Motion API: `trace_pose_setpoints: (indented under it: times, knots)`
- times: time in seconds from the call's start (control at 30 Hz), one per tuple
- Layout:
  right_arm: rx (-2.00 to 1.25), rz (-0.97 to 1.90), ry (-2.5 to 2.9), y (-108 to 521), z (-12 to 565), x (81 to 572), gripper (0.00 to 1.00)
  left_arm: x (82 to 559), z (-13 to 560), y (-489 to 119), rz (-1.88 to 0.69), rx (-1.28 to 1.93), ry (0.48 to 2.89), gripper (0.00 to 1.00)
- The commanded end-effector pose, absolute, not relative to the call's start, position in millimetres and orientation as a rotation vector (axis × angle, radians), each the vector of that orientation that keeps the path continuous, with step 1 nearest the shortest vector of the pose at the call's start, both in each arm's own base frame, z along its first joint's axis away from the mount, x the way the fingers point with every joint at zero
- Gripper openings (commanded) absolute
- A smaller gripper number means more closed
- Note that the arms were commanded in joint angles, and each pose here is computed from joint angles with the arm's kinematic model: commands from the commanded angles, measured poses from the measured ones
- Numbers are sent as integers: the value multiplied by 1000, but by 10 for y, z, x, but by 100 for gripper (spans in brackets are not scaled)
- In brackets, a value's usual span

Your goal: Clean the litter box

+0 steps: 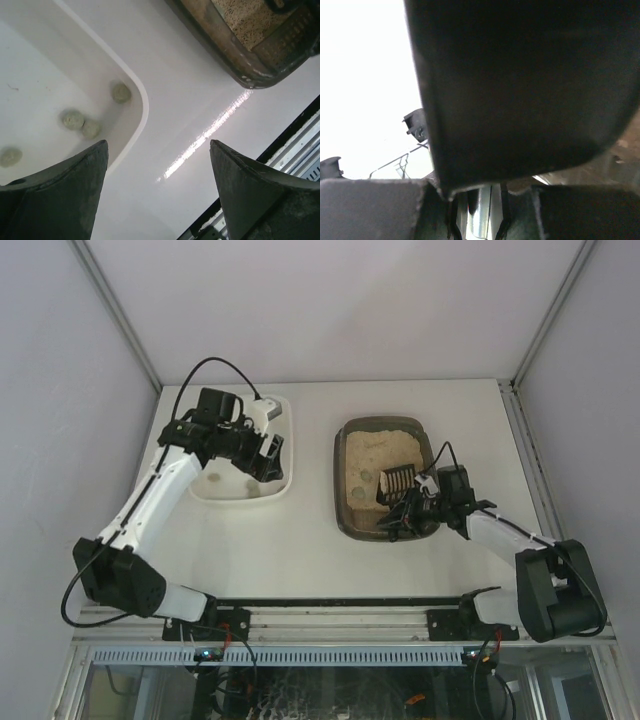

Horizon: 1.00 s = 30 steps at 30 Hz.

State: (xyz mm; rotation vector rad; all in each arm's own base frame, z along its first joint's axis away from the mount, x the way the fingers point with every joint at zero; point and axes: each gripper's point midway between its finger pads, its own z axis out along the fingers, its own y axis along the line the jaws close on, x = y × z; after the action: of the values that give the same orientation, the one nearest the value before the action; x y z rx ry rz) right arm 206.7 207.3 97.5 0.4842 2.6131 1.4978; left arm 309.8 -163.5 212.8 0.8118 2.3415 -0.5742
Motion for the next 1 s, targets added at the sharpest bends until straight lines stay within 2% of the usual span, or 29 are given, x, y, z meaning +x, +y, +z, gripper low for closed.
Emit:
trace_pose_setpoints:
  times: [0.0, 0.1, 0.33, 0.7, 0.97]
  knots:
    - [506, 1479, 2599, 1968, 1114, 2235, 0, 2927, 2244, -1445, -472, 832, 2273, 87]
    - [577, 1393, 2662, 1909, 1183, 2259, 0, 2841, 2244, -1395, -458, 792, 2283, 87]
    - [659, 1483, 2890, 2060, 1341, 2186, 0, 2727, 2318, -1283, -415, 672, 2267, 90]
    - [626, 1187, 3180, 2019, 1249, 2319, 0, 2627, 2302, -967, -246, 560, 2346, 89]
    - [620, 1195, 3232, 2193, 1117, 2506, 0, 2612, 2312, -978, -264, 549, 2315, 88]
